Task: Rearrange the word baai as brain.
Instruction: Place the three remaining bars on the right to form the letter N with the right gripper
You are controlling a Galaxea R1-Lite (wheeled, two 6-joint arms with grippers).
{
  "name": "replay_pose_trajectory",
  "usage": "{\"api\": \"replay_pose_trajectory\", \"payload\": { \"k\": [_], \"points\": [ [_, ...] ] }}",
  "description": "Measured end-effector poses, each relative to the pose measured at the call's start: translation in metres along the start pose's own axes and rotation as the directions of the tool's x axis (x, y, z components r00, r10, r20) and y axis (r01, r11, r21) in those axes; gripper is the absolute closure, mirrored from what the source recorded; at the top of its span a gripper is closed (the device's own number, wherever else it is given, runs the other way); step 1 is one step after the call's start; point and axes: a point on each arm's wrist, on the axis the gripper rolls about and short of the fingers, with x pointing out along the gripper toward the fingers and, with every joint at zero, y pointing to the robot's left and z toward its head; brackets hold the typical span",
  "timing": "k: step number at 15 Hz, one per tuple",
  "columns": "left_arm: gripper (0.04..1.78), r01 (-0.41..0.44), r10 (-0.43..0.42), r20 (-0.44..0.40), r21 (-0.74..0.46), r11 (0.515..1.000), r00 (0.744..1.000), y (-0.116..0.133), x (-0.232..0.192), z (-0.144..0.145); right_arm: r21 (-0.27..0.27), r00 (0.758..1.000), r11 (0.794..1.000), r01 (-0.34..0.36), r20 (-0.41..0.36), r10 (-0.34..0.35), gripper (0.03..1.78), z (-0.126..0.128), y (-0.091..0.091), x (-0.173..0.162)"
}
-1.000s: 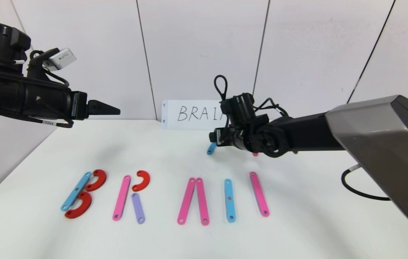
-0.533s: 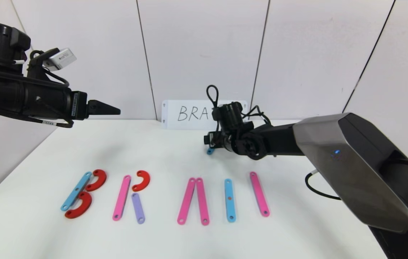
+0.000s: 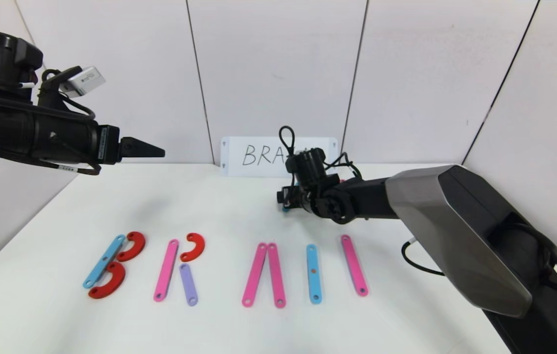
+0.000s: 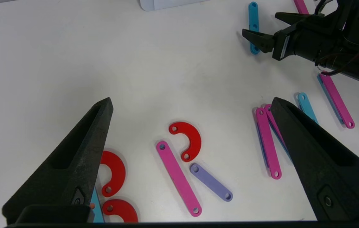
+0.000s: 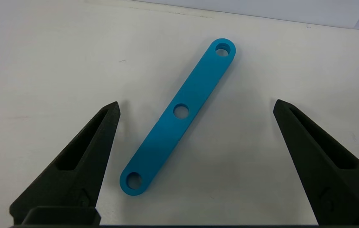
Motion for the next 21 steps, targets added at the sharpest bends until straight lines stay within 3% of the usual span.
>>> {"api": "replay_pose_trajectory", "payload": {
  "k": [3, 7, 10, 21],
  "points": [
    [0.08, 0.0, 0.0, -0.001, 0.0, 1.0, 1.0, 0.0, 0.0, 0.0, 0.003, 1.0, 1.0, -0.001, 0.0, 0.001, 0.44, -0.002, 0.001, 0.004],
    [0.08, 0.0, 0.0, -0.001, 0.0, 1.0, 1.0, 0.0, 0.0, 0.0, 0.004, 1.0, 1.0, 0.0, -0.005, 0.0, 1.15, -0.006, 0.001, 0.007],
    [0.08, 0.0, 0.0, 0.0, 0.0, 1.0, 1.0, 0.0, 0.0, 0.0, 0.005, 1.0, 1.0, 0.001, -0.005, -0.001, 1.51, -0.007, 0.001, 0.009],
    [0.08, -0.001, 0.001, 0.001, 0.001, 1.0, 1.0, 0.0, 0.0, 0.0, 0.023, 1.0, 1.0, -0.012, -0.007, 0.012, 1.54, 0.001, 0.0, -0.003]
  ]
}}
